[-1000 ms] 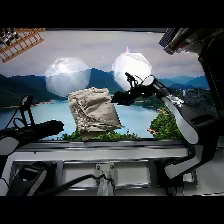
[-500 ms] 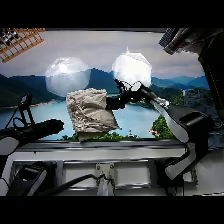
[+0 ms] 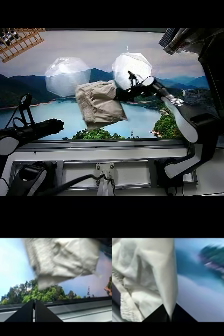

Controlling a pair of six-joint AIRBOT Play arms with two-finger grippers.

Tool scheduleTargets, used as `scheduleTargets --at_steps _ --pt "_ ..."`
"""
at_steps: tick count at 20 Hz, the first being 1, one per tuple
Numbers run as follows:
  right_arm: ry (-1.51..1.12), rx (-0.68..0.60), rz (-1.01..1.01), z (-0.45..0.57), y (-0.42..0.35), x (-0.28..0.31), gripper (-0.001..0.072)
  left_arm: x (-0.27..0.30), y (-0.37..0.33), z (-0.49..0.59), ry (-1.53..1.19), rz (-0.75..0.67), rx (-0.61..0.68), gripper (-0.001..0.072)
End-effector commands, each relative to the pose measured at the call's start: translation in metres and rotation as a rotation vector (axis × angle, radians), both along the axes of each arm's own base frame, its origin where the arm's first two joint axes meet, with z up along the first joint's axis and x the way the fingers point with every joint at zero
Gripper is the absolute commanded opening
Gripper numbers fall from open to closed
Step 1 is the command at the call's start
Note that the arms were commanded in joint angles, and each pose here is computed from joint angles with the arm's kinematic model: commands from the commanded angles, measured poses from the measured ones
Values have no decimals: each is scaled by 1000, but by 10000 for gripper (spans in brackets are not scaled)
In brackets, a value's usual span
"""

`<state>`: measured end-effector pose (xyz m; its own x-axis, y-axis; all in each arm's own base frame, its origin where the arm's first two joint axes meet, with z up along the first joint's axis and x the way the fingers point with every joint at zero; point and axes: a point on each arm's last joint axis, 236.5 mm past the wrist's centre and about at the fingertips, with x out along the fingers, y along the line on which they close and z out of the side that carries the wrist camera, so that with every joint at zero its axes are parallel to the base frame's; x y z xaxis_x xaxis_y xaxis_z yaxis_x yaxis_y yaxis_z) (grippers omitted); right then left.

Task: Fold the clothes and pants, and hang the long-sleeved shirts on hangers.

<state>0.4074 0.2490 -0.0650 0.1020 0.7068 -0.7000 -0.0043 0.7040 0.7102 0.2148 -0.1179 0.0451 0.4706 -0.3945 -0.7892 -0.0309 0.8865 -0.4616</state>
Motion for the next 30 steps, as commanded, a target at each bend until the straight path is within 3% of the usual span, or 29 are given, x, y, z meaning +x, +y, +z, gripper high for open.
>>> scheduleTargets --at_steps 1,15,21,26,30 --pt "-36 -59 -129 16 -63 27 35 1 0 0 -3 1 -1 14" --pt "-325 -204 -730 188 -370 108 35 8 0 4 -34 12 -10 14" --pt "-298 -191 -890 226 -439 78 35 15 -1 10 -71 24 -20 14" --pt "-257 -272 -956 230 -485 33 32 16 -1 10 -74 25 -20 14" --pt "-256 -298 -921 229 -500 13 32 16 -1 10 -73 25 -22 14"
